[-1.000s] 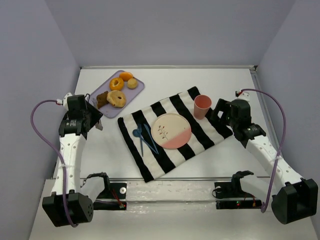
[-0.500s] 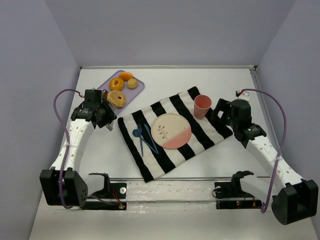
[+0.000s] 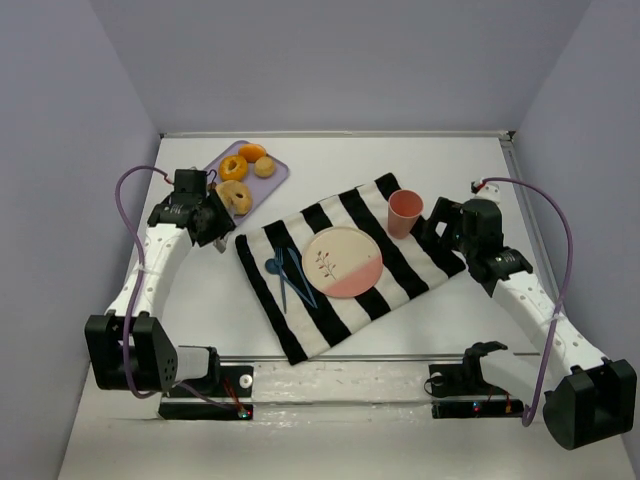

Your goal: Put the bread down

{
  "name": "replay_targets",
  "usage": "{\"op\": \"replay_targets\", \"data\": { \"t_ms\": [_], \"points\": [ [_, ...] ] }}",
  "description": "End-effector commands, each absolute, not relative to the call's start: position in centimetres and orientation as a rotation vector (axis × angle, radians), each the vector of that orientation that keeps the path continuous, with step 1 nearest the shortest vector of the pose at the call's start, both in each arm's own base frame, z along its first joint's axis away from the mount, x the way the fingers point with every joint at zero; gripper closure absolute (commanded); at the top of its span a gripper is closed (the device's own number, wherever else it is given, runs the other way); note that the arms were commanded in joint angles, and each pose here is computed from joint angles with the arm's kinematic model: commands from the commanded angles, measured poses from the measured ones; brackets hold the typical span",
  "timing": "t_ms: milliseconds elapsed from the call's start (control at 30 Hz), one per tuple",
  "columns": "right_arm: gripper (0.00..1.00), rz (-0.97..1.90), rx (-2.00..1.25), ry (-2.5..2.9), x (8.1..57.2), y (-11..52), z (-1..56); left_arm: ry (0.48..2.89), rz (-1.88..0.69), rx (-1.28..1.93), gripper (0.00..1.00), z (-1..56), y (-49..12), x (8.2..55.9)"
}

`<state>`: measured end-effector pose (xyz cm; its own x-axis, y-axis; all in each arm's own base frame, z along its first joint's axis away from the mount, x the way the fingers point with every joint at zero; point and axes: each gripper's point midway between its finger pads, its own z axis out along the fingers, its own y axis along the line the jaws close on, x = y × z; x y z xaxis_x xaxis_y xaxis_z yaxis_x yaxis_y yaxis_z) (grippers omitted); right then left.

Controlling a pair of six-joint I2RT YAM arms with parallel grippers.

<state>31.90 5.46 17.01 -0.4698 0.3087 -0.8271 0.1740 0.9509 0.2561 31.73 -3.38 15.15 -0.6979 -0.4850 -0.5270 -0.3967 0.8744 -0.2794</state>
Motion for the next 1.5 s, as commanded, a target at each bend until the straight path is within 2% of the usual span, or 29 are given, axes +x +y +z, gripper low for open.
{"op": "replay_targets", "data": {
  "t_ms": [0, 633, 767, 1100, 1267, 1467],
  "points": [
    [0.01, 0.165, 0.336, 2.012, 32.5, 5.2, 18.5, 2.371, -0.255, -0.526, 0.43, 17.6, -4.3, 33.3],
    [0.01, 0.163, 0.327, 2.014, 32.5, 5.2, 18.5, 2.384, -0.162, -0.523, 0.43, 17.0, -3.4, 37.2],
    [0.01, 0.162, 0.331, 2.007, 32.4, 5.2, 18.7, 2.420, -0.152, -0.528, 0.50, 16.0, -3.5, 37.5],
    [0.01, 0.171, 0.331, 2.001, 32.4, 5.2, 18.9, 2.315, -0.210, -0.514, 0.91, 20.1, -3.8, 35.9],
    [0.01, 0.173, 0.335, 1.996, 32.3, 5.2, 19.0, 2.232, -0.285, -0.418, 0.92, 23.8, -6.1, 34.0],
    [0.01, 0.183, 0.335, 1.963, 31.8, 5.1, 19.9, 2.215, -0.426, -0.297, 0.94, 25.0, -9.6, 31.7]
  ]
}}
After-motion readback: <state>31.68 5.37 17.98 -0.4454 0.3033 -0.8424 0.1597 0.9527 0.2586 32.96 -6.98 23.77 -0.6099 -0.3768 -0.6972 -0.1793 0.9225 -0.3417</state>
